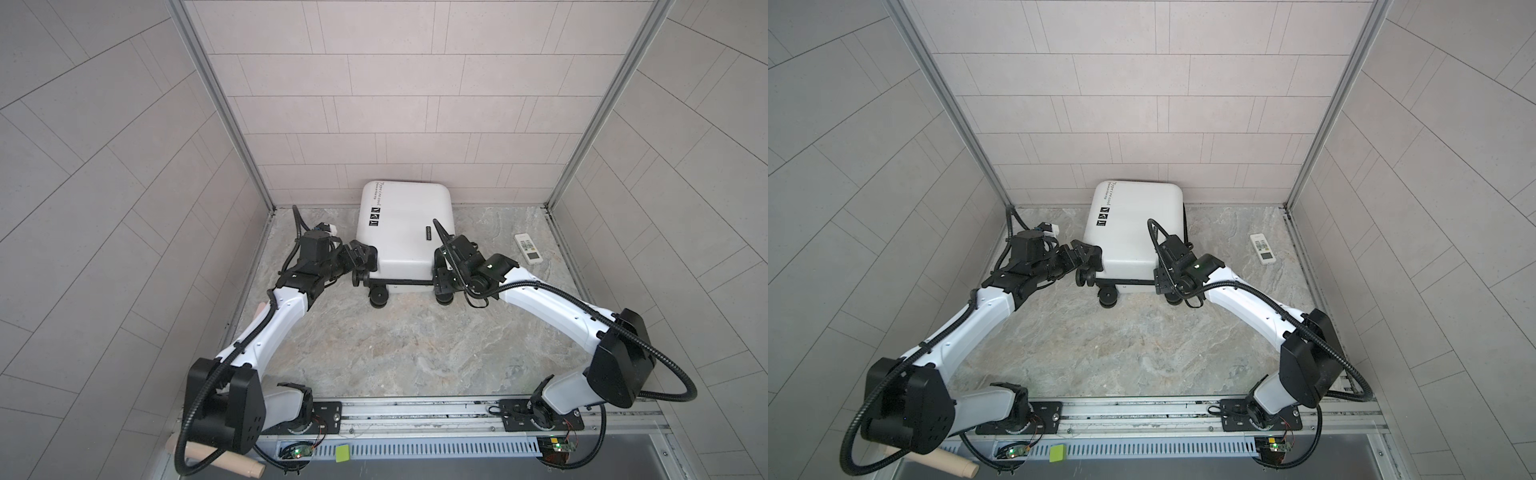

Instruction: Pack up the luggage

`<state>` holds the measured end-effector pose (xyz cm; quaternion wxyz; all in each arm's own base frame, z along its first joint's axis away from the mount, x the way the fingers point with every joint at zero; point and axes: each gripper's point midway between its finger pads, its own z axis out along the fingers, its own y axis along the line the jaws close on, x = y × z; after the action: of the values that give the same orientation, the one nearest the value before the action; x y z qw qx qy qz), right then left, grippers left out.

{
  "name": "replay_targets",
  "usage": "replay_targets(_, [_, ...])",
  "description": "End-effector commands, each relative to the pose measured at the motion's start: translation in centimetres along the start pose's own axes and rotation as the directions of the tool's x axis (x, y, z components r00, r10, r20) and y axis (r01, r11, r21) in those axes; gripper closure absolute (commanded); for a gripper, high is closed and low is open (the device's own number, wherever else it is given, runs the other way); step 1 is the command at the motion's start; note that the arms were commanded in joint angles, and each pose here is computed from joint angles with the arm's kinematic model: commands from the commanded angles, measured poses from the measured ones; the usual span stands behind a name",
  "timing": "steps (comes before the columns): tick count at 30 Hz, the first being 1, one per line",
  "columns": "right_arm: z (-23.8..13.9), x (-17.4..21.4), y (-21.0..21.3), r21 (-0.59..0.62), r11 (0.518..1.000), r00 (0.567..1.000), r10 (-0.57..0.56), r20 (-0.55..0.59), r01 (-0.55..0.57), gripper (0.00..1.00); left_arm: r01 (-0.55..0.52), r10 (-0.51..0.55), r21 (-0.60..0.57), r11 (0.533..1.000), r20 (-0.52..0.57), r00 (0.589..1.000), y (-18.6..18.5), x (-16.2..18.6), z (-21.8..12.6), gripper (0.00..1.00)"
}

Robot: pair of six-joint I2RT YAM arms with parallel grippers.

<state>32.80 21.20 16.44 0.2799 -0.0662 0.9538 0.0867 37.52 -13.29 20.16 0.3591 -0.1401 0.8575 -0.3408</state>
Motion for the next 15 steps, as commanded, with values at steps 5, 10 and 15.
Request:
replay_targets(5, [-0.7, -1.5, -1.4, 0.071, 0.997, 0.999, -0.016, 0.041, 0.013, 0.53, -0.034, 0.034, 0.091, 0.995, -0.001, 0.999, -2.2, -0.9, 0.8, 0.13])
replay_targets(10, [-0.9, -1.7, -2.8, 0.076, 0.997, 0.999, 0.012, 0.045, -0.015, 0.64, -0.068, 0.071, 0.12, 0.99, -0.02, 0.997, -3.4, 0.0, 1.4, 0.14])
replay_targets(15, [-1.1, -1.7, -4.2, 0.073, 0.996, 0.998, 0.042, 0.042, -0.045, 0.68, -0.101, 0.107, 0.153, 0.983, -0.036, 0.994, -5.0, 0.9, 2.1, 0.16])
